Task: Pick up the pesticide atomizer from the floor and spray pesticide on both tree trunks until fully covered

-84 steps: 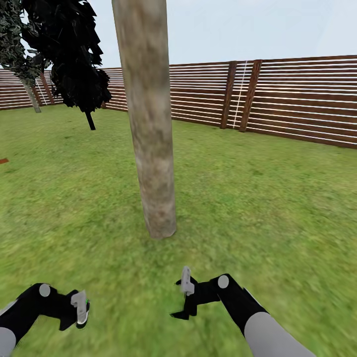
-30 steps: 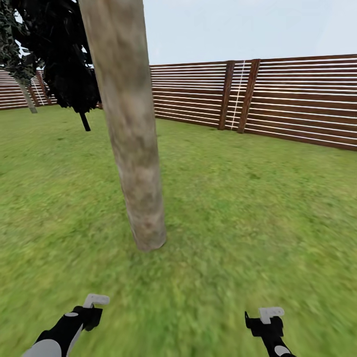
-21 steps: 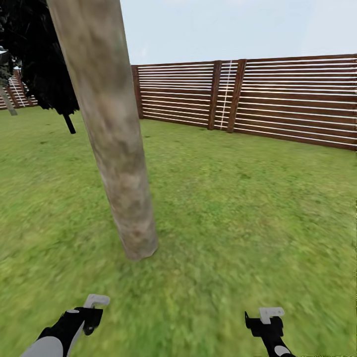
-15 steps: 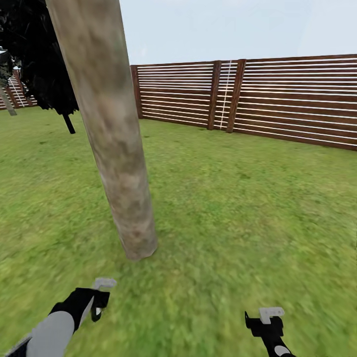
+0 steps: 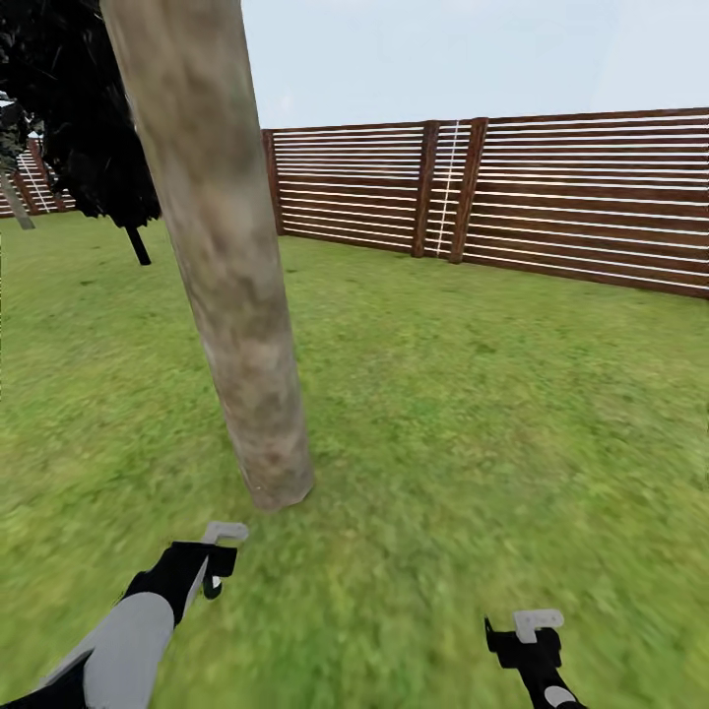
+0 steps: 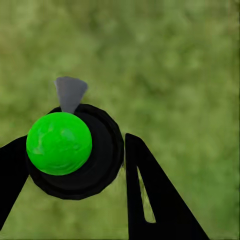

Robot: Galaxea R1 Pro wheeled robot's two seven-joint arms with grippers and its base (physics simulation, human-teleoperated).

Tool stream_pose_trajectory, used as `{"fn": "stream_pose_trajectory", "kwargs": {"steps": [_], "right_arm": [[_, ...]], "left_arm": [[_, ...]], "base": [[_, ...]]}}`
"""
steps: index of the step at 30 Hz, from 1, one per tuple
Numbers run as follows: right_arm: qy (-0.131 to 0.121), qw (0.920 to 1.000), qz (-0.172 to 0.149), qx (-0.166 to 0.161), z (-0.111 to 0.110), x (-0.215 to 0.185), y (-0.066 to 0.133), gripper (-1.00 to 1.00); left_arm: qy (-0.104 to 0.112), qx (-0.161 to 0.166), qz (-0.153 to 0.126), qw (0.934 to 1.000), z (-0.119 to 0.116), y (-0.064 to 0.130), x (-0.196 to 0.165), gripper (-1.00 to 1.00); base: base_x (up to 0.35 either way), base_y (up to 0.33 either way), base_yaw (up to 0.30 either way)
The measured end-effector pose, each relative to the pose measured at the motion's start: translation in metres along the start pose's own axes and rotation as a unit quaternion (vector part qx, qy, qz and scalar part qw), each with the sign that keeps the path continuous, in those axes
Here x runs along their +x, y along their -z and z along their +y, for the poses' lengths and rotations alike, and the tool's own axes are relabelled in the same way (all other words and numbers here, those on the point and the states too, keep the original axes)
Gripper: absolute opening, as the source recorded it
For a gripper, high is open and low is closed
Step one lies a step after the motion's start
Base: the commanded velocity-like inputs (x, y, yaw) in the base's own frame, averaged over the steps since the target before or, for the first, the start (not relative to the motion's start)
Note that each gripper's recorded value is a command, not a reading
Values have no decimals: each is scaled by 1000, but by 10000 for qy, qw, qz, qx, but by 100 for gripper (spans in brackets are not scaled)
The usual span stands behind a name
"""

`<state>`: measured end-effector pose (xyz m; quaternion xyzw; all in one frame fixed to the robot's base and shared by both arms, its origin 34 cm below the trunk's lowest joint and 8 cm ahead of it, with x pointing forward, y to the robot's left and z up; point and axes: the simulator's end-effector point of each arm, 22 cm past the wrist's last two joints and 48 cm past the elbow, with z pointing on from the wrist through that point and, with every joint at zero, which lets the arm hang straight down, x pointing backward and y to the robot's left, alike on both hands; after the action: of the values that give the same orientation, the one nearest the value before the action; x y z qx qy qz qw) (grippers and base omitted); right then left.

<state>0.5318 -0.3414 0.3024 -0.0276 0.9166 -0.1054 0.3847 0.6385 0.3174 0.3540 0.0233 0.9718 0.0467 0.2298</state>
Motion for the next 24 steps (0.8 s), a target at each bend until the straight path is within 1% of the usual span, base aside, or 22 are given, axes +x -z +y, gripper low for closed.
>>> {"fn": "stream_pose_trajectory", "kwargs": {"steps": [1,3,4,5,6,8,9,10,11,13,14,15,17,18,20,21,22,23,24], "right_arm": [[0,10000,2,0,0,0,0,100],[1,10000,5,-1,0,1,0,100],[3,10000,6,1,0,1,0,100],[6,10000,4,3,0,0,0,100],[9,10000,6,10,-1,1,0,100],[11,10000,2,19,-1,0,0,100],[12,10000,1,22,-2,0,0,100],[10,10000,1,25,-2,0,0,100],[8,10000,4,26,-2,1,0,100],[11,10000,7,26,-2,1,0,100],[11,10000,7,27,-2,1,0,100],[12,10000,7,26,-2,1,0,100],[13,10000,10,25,-2,1,0,100],[13,10000,8,25,-2,1,0,100],[13,10000,5,24,-2,0,0,100],[13,10000,4,25,-2,0,0,100],[13,10000,5,26,-2,1,0,100],[12,10000,5,26,-2,1,0,100],[11,10000,7,27,-2,1,0,100]], "left_arm": [[-6,73,-29,10000,-11,1,-4,-100],[-27,157,-60,9999,-26,1,-8,-100],[-43,164,-71,9998,-28,2,-10,-100],[-51,121,-71,9999,-22,2,-10,-100],[-43,21,-114,9999,-9,3,-14,-100],[22,-401,-223,9989,49,10,-21,-100],[36,-538,-247,9982,68,12,-22,-100],[48,-559,-261,9981,71,13,-22,-100],[53,-514,-276,9983,64,13,-24,-100],[55,-287,-338,9990,29,11,-32,-100],[46,-123,-383,9992,3,12,-38,-100],[25,-77,-400,9992,-5,12,-41,-100],[19,-105,-422,9991,-2,13,-44,-100],[20,-154,-445,9989,5,14,-47,-100],[34,-436,-509,9977,44,19,-54,-100],[52,-503,-519,9974,55,20,-54,-100],[62,-514,-527,9973,57,20,-55,-100],[67,-476,-541,9974,51,20,-57,-100],[78,-369,-560,9977,36,20,-60,-100]], "base": [[-307,0,0],[-126,0,0],[-30,0,0],[-15,0,0],[-8,0,0],[-3,0,0],[0,0,0],[-35,0,0],[-175,0,0],[-288,0,0],[-331,0,0],[-339,0,0],[-343,0,0],[-345,0,0],[-346,0,0],[-237,0,0],[-97,0,0],[-50,0,0],[-25,0,0]]}}
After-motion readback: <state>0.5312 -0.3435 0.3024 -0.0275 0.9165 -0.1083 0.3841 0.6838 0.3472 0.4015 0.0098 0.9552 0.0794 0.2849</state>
